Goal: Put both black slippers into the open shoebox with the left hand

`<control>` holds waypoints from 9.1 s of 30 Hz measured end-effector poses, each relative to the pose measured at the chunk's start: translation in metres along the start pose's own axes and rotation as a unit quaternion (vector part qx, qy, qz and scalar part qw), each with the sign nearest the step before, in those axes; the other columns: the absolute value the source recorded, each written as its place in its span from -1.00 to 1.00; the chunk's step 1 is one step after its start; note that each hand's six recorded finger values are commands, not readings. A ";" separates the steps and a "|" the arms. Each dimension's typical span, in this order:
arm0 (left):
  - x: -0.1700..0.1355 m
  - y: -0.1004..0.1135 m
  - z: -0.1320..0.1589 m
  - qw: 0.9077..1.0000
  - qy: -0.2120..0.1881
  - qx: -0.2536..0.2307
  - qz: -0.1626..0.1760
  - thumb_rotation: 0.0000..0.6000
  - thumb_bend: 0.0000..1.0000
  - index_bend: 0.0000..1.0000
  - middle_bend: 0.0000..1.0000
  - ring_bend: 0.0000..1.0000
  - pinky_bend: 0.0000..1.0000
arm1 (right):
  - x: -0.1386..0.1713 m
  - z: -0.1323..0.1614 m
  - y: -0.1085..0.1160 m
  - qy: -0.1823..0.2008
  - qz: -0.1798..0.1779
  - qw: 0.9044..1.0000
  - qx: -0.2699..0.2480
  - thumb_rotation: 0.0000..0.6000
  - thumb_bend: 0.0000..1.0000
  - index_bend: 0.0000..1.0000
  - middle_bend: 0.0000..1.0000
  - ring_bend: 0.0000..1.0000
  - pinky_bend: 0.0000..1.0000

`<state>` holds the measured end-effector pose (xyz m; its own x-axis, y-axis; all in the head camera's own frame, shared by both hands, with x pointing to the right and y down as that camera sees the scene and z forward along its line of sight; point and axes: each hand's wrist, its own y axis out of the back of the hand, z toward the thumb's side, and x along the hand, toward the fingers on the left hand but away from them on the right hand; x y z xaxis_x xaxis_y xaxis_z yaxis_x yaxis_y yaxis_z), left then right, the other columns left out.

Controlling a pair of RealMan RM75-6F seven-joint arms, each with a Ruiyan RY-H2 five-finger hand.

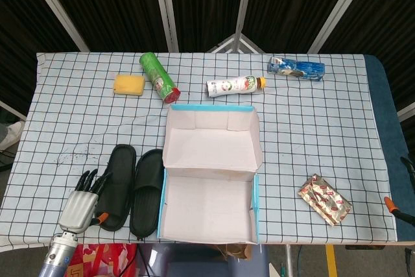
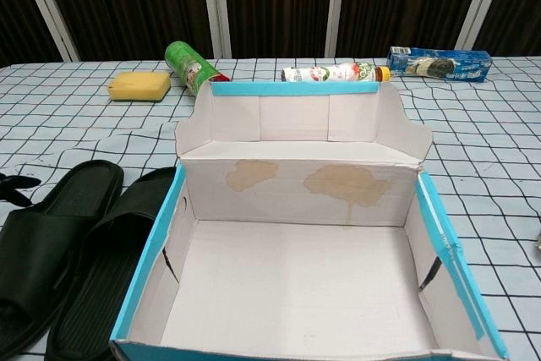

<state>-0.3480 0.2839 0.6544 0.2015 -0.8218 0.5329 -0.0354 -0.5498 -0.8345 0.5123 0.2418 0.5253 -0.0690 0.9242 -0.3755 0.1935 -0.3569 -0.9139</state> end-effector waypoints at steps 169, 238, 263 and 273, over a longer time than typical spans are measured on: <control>0.096 0.041 0.237 0.615 -0.526 0.539 0.234 1.00 -0.45 -0.99 -1.00 -1.00 -1.00 | 0.001 -0.004 0.002 -0.010 0.012 1.000 -0.018 1.00 -0.38 -0.88 -0.96 -1.00 -1.00; 0.137 0.071 0.065 0.965 -0.030 -0.011 -0.261 1.00 -0.50 -0.93 -0.80 -1.00 -1.00 | -0.001 -0.004 -0.004 -0.021 0.030 0.999 -0.001 1.00 -0.38 -0.88 -0.96 -1.00 -1.00; 0.151 0.058 0.072 0.972 -0.035 0.023 -0.231 1.00 -0.50 -0.61 -0.71 -1.00 -1.00 | -0.001 -0.006 -0.005 -0.024 0.036 0.999 0.002 1.00 -0.38 -0.88 -0.96 -1.00 -1.00; 0.150 0.050 0.075 0.970 -0.039 0.030 -0.237 1.00 -0.50 -0.62 -0.71 -1.00 -1.00 | -0.001 -0.006 -0.005 -0.023 0.038 0.999 0.001 1.00 -0.38 -0.88 -0.96 -1.00 -1.00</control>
<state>-0.2466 0.1447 0.6825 0.2541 -0.4647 0.8482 0.1363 -0.8511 -0.5070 0.5171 0.2439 0.5311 -0.0996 0.8869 -0.4511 0.1985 -0.4265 -0.8824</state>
